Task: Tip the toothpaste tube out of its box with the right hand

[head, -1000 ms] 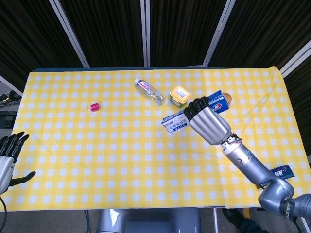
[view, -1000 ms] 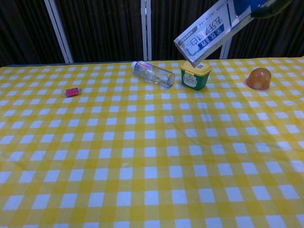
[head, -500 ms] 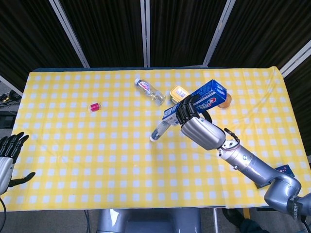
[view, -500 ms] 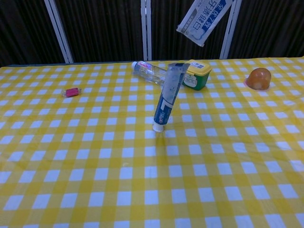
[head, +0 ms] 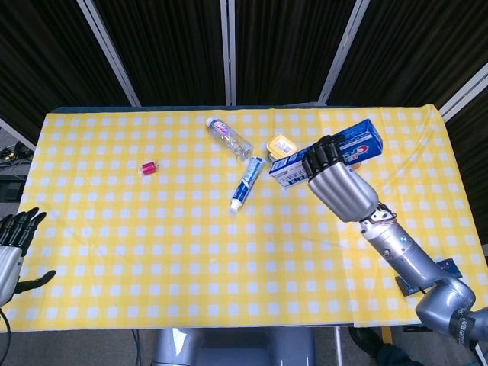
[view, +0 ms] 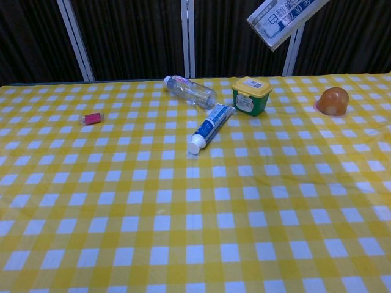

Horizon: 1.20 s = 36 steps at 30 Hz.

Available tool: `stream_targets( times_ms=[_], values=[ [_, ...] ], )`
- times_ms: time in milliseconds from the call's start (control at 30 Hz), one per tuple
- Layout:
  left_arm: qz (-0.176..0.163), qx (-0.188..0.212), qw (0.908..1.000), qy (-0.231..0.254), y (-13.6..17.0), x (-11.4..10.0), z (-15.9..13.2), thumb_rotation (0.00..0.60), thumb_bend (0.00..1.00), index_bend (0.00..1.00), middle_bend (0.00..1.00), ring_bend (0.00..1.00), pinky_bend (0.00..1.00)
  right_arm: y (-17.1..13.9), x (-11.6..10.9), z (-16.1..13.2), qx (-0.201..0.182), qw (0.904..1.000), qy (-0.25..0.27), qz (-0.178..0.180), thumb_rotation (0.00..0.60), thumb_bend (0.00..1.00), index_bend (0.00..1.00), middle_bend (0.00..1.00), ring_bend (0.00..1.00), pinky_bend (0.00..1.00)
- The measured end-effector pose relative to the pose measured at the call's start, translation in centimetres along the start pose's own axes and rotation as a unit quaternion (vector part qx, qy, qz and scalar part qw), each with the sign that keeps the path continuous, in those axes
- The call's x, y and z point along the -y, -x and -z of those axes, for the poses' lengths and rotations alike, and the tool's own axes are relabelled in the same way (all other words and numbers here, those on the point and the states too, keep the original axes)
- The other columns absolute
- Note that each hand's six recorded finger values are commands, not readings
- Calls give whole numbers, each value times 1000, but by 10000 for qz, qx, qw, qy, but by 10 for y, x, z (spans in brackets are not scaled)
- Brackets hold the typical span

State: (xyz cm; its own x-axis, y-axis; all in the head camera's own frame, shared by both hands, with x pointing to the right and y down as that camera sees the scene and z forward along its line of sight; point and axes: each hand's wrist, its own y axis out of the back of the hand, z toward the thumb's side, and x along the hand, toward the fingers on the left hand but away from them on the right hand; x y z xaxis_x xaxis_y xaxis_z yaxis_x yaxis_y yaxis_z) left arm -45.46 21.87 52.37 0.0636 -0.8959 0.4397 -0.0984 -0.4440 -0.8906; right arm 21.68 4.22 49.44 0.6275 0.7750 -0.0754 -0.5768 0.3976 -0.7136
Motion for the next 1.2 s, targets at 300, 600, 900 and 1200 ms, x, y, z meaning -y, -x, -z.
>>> stream_targets(
  times_ms=[300,600,900,1200],
  values=[
    [37,-6,10000,-44,0,3,-2,600,0,0,0,0,0,-33,61,-35,519,9423,2859,-1663,600,242,417,408,338,411],
    [83,-69,9999,-52,-3,6,1,600,0,0,0,0,0,-59,90,-102,387,8986,3729,-2279,600,145,43,49,68,276],
    [71,-96,9999,11,-3,3,5,600,0,0,0,0,0,-77,86,-113,520,8465,4543,-2728,600,4,0,0,0,90],
    [-96,-89,9999,66,2,-6,8,600,0,0,0,0,0,-123,70,-56,999,8653,4427,-2130,600,0,0,0,0,0]
  ],
)
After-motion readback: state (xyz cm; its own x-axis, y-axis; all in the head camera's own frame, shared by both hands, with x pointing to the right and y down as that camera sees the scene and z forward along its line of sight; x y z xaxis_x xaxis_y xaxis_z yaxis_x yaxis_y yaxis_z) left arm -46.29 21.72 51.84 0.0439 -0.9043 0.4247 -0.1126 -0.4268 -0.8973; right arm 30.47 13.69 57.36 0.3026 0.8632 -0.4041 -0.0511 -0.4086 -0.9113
